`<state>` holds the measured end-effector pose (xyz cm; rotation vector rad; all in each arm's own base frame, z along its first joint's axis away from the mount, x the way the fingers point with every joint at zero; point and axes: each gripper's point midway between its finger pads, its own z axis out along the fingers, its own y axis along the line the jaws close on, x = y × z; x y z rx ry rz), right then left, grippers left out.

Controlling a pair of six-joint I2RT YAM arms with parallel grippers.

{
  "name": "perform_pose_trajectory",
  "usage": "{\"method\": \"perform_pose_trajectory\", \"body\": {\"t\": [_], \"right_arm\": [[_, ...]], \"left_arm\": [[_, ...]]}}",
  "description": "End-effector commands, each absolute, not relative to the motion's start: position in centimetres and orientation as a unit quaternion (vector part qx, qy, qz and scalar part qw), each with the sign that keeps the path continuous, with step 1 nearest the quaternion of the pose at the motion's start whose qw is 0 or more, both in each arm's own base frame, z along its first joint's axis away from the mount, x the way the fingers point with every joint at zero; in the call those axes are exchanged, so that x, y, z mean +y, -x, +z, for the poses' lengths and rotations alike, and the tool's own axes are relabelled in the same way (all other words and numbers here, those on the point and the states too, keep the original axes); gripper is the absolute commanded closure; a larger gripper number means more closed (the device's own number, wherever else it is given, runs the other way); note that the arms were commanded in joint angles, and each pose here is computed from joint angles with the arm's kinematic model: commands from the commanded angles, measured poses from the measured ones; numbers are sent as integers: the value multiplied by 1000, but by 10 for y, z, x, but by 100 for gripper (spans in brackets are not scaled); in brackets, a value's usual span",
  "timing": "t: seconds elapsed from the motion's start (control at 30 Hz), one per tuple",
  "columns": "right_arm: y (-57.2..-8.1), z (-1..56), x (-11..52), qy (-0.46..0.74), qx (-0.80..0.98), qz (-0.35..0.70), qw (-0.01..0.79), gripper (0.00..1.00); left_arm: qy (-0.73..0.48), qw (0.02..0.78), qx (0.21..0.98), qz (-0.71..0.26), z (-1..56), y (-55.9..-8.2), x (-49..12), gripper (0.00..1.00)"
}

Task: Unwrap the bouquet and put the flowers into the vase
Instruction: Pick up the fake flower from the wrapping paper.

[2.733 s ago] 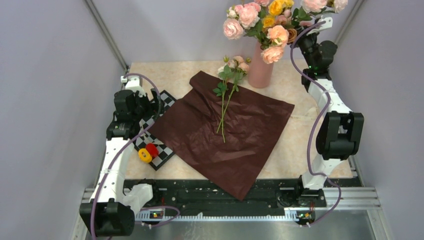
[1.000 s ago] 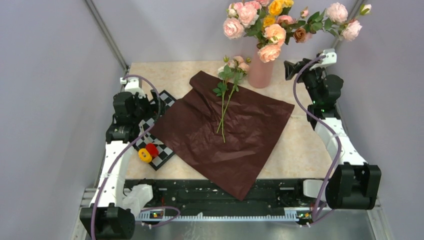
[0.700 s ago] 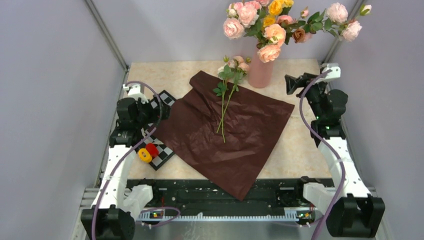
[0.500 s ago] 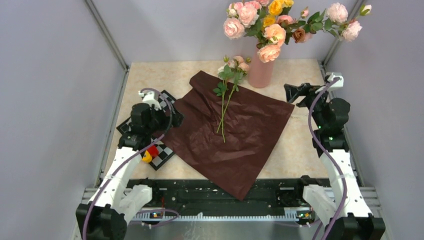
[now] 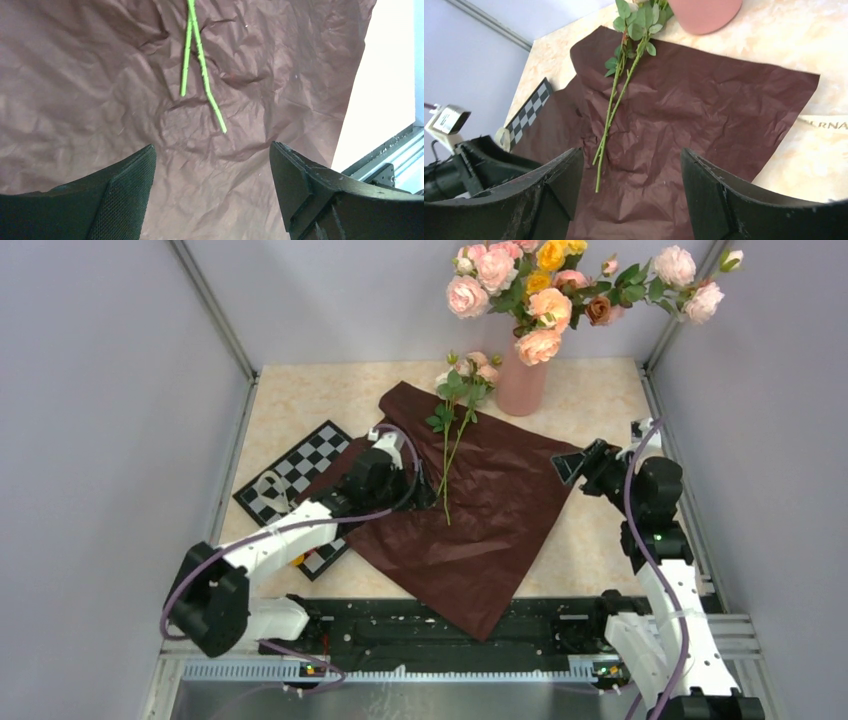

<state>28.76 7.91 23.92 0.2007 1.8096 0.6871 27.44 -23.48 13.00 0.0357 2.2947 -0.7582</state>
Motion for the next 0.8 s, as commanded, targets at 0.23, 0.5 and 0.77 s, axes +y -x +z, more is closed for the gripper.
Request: {"method": "perform_pose_trajectory", "body": {"t": [0.23,0.5,0.77], "right_arm": [[-277,231,89,-79,775,313,543,30],[-270,219,89,-79,784,312,531,31],[-267,210,91,-73,790,312,522,33]], "left_arm": [[-26,420,857,-297,155,-365,-299,21],[-23,398,885,-241,121,-413,-314,28],[-19,381,897,-224,97,-444,-315,39]]}}
